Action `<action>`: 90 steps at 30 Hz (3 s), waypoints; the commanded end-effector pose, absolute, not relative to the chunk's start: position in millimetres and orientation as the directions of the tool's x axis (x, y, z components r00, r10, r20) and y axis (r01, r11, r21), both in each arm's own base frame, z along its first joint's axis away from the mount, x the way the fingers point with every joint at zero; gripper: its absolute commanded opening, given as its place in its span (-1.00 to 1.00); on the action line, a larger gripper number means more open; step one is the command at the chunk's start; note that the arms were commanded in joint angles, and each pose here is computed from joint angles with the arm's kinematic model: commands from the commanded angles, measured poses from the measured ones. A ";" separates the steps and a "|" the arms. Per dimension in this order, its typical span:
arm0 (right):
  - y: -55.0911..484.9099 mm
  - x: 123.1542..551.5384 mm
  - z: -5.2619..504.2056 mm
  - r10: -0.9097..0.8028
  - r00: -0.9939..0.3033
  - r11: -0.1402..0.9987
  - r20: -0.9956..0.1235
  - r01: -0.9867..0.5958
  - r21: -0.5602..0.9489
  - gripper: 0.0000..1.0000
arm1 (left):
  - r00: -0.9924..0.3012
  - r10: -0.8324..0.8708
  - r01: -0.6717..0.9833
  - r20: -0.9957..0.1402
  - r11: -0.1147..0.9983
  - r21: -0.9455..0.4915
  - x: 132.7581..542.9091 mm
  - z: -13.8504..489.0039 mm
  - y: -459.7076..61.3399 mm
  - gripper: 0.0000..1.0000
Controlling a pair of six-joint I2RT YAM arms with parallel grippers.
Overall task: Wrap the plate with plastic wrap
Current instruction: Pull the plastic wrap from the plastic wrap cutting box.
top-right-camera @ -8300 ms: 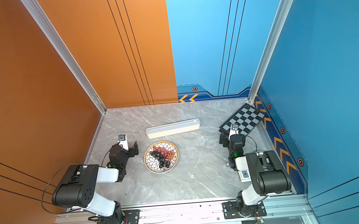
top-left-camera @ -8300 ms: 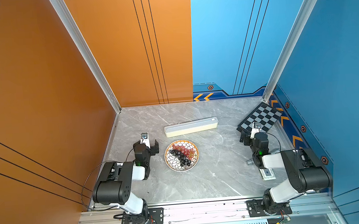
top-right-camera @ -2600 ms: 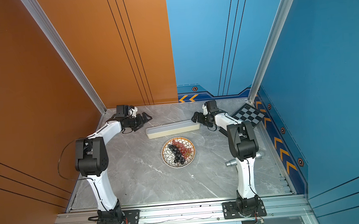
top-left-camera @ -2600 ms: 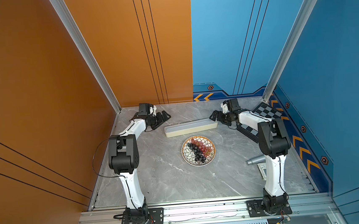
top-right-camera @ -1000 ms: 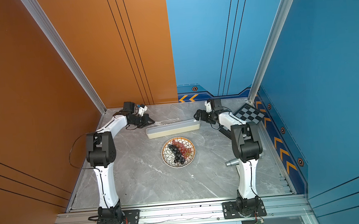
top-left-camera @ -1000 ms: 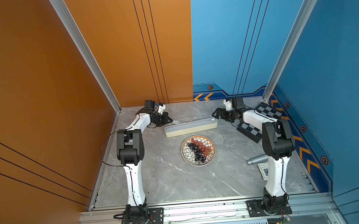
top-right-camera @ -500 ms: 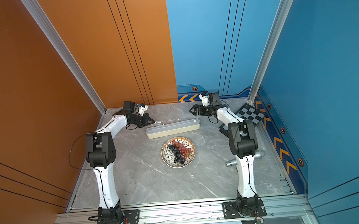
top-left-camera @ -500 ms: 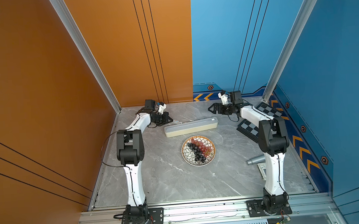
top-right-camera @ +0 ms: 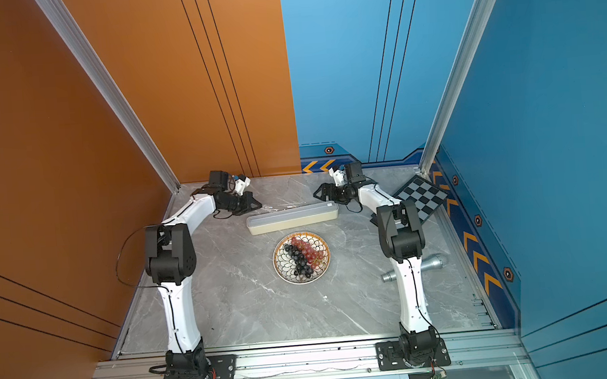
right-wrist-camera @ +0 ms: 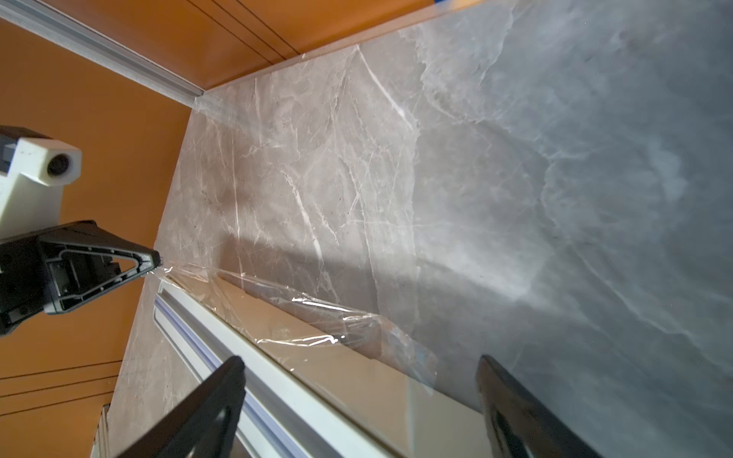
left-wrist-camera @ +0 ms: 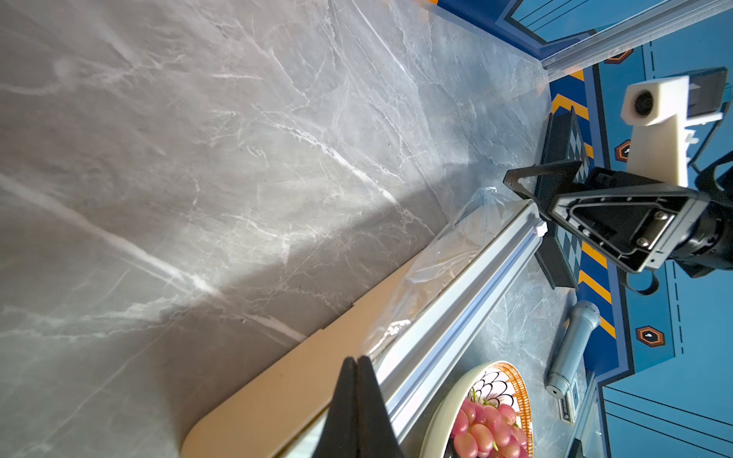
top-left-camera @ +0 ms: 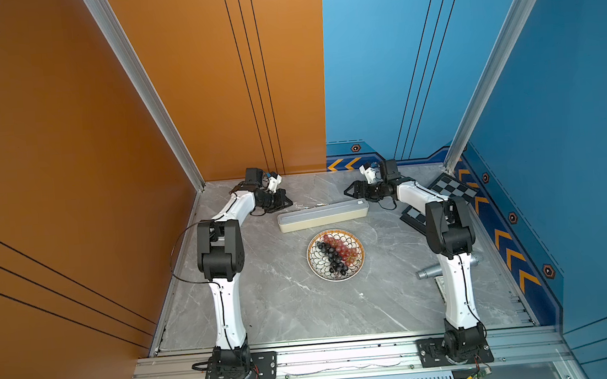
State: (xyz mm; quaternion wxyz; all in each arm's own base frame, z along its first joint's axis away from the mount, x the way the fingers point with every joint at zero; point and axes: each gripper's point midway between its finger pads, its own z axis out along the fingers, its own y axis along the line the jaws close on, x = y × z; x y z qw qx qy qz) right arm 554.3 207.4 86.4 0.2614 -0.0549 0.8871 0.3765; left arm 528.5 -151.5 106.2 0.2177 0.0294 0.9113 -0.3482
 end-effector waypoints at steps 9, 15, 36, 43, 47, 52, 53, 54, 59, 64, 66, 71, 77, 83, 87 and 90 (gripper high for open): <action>200.4 511.6 98.2 0.062 -0.866 0.730 -0.495 -0.299 0.615 0.83 | -0.869 -0.081 0.262 -0.489 0.761 -0.593 533.1 138.2 -151.7 -1.00; 194.8 523.2 99.8 0.100 -0.873 0.715 -0.478 -0.272 0.645 0.84 | -0.868 -0.078 0.266 -0.490 0.761 -0.592 532.9 138.9 -153.8 -1.00; 234.2 531.6 85.2 0.022 -0.915 0.618 -0.403 -0.304 0.725 0.52 | -0.865 -0.079 0.266 -0.496 0.765 -0.587 534.0 141.8 -154.9 -1.00; 240.7 528.3 99.3 0.015 -0.914 0.579 -0.405 -0.322 0.749 0.24 | -0.865 -0.080 0.262 -0.495 0.769 -0.583 534.4 140.6 -153.7 -1.00; 235.6 530.5 107.5 0.021 -0.904 0.592 -0.426 -0.332 0.734 0.17 | -0.864 -0.081 0.263 -0.497 0.769 -0.582 534.8 141.8 -153.7 -1.00; 227.6 531.2 108.8 0.025 -0.900 0.612 -0.435 -0.331 0.718 0.12 | -0.862 -0.082 0.261 -0.500 0.774 -0.576 535.2 141.9 -152.5 -1.00; 226.1 530.7 108.6 0.026 -0.900 0.614 -0.434 -0.329 0.718 0.09 | -0.863 -0.082 0.259 -0.498 0.775 -0.576 535.0 141.0 -152.4 -1.00; 224.3 530.5 108.9 0.027 -0.900 0.615 -0.434 -0.328 0.717 0.06 | -0.862 -0.081 0.262 -0.501 0.775 -0.575 535.0 142.0 -152.4 -1.00; 217.1 526.1 111.8 0.015 -0.896 0.628 -0.443 -0.336 0.702 -0.16 | -0.861 -0.081 0.262 -0.501 0.776 -0.574 534.3 142.6 -152.3 -1.00; 213.7 522.7 113.3 0.002 -0.895 0.643 -0.447 -0.341 0.686 -0.62 | -0.861 -0.078 0.263 -0.502 0.776 -0.573 534.1 142.8 -153.4 -1.00; 213.5 521.9 114.6 0.000 -0.894 0.646 -0.447 -0.342 0.682 -0.84 | -0.861 -0.079 0.263 -0.502 0.777 -0.572 533.8 142.9 -153.3 -1.00; 212.6 520.4 125.6 -0.003 -0.885 0.654 -0.465 -0.354 0.668 -1.00 | -0.854 -0.073 0.271 -0.515 0.783 -0.560 530.4 148.9 -153.0 -1.00; 206.4 523.6 154.6 -0.003 -0.843 0.698 -0.538 -0.387 0.602 -1.00 | -0.838 -0.062 0.294 -0.542 0.785 -0.545 521.5 166.1 -157.4 -1.00; 204.5 525.7 173.8 0.008 -0.820 0.709 -0.572 -0.399 0.582 -1.00 | -0.827 -0.050 0.316 -0.560 0.783 -0.536 516.0 177.5 -163.8 -1.00; 203.6 527.0 166.8 0.012 -0.829 0.716 -0.559 -0.383 0.584 -1.00 | -0.833 -0.053 0.305 -0.551 0.786 -0.537 518.0 172.0 -164.0 -1.00; 202.1 527.5 163.9 0.016 -0.832 0.725 -0.554 -0.373 0.580 -1.00 | -0.833 -0.054 0.304 -0.550 0.787 -0.537 517.9 171.7 -164.6 -1.00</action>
